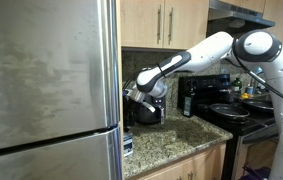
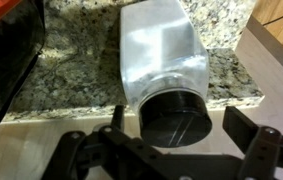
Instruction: Place the container next to the stove
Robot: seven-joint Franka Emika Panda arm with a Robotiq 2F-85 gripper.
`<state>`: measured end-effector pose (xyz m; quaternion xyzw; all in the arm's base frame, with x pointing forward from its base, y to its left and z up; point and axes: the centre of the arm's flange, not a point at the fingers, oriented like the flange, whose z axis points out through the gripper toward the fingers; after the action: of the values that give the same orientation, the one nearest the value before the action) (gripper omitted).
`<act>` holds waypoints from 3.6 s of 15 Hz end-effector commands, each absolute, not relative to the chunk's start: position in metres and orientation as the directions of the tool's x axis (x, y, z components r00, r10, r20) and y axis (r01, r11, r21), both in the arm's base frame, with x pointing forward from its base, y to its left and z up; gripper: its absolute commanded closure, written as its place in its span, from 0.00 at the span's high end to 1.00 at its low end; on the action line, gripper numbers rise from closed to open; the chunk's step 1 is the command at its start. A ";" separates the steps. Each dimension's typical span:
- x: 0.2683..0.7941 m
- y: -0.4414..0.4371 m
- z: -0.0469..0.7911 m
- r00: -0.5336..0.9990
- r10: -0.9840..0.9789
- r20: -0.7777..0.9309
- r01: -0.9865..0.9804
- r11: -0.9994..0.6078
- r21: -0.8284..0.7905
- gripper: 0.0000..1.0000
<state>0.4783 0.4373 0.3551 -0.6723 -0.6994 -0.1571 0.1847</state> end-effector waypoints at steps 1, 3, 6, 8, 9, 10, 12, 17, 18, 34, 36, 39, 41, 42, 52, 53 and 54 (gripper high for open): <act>0.479 0.436 0.355 -0.052 0.879 0.474 0.996 0.081 -0.041 0.95; 0.479 0.436 0.355 -0.056 0.879 0.473 0.995 0.087 -0.044 0.71; 0.479 0.436 0.355 -0.060 0.879 0.472 0.995 0.091 -0.042 0.55; 0.480 0.436 0.355 -0.070 0.879 0.472 0.995 0.097 -0.034 0.42; 0.480 0.435 0.355 -0.076 0.880 0.469 0.994 0.101 -0.029 0.38; 0.480 0.435 0.355 -0.081 0.880 0.469 0.994 0.105 -0.026 0.38; 0.480 0.435 0.355 -0.085 0.881 0.465 0.994 0.108 -0.023 0.38; 0.482 0.433 0.357 0.022 0.918 0.395 0.999 -0.040 0.037 0.38; 0.484 0.432 0.358 0.056 0.925 0.375 0.995 -0.085 0.059 0.38; 0.484 0.293 0.440 0.590 0.717 0.372 0.752 -0.655 0.068 0.38; 0.478 0.255 0.446 0.675 0.644 0.361 0.671 -0.739 0.062 0.38; 0.468 0.194 0.460 0.787 0.503 0.358 0.525 -0.850 0.042 0.38; 0.455 0.152 0.471 0.846 0.403 0.351 0.416 -0.908 0.039 0.38; 0.448 0.134 0.476 0.871 0.356 0.337 0.367 -0.930 0.033 0.38; 0.498 0.075 0.434 0.946 0.102 0.308 0.100 -0.995 0.022 0.38; 0.511 0.061 0.426 0.946 0.054 0.319 0.047 -0.998 0.031 0.38; 0.528 0.042 0.419 0.942 0.001 0.334 -0.011 -0.999 0.031 0.38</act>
<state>0.4705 0.0788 0.4384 -0.9860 -0.0660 -0.1533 0.0026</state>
